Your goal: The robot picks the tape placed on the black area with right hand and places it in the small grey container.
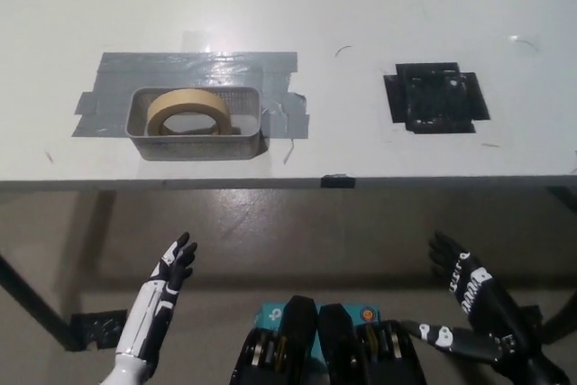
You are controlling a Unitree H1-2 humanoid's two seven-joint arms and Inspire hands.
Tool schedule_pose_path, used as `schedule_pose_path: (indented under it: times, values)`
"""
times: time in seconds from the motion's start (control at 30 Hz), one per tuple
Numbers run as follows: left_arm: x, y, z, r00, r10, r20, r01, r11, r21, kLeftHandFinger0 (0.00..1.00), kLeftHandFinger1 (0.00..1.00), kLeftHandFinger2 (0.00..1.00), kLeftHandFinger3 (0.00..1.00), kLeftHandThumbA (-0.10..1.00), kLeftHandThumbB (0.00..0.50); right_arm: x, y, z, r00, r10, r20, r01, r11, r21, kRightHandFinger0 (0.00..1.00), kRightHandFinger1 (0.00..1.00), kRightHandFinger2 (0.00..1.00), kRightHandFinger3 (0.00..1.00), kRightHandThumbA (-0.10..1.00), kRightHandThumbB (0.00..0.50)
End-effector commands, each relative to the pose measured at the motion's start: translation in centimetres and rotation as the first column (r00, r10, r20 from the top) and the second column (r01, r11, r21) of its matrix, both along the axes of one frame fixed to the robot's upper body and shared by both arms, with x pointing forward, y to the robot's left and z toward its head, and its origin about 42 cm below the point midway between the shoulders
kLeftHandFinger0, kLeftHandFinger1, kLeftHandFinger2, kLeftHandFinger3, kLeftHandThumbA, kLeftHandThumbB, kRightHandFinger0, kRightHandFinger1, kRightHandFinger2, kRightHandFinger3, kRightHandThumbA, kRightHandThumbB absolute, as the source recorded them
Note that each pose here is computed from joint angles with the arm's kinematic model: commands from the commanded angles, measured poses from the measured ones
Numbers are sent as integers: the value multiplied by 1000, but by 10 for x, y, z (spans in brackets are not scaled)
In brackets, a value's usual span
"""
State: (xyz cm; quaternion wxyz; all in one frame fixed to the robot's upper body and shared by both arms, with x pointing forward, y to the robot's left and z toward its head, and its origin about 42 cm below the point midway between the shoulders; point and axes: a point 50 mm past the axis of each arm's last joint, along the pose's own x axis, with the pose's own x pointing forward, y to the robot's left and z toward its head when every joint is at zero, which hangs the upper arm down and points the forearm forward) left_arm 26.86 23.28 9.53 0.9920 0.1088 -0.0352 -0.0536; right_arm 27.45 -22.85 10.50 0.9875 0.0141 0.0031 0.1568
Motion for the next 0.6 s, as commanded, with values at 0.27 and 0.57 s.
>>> schedule_pose_path:
  times: [0.27, 0.57]
  values:
    - [3, 10, 3, 1000, 1, 27, -1, 1000, -18, 1000, 1000, 1000, 1000, 1000, 154, -2, -1, -6, 993, -46, 110, 46, 999, -3, 1000, 1000, 1000, 1000, 1000, 109]
    - [0, 14, -1, 1000, 18, 18, -18, 1000, 4, 1000, 1000, 1000, 1000, 1000, 148, 2, 1, -8, 994, -41, 101, 41, 999, 8, 1000, 1000, 1000, 1000, 1000, 122]
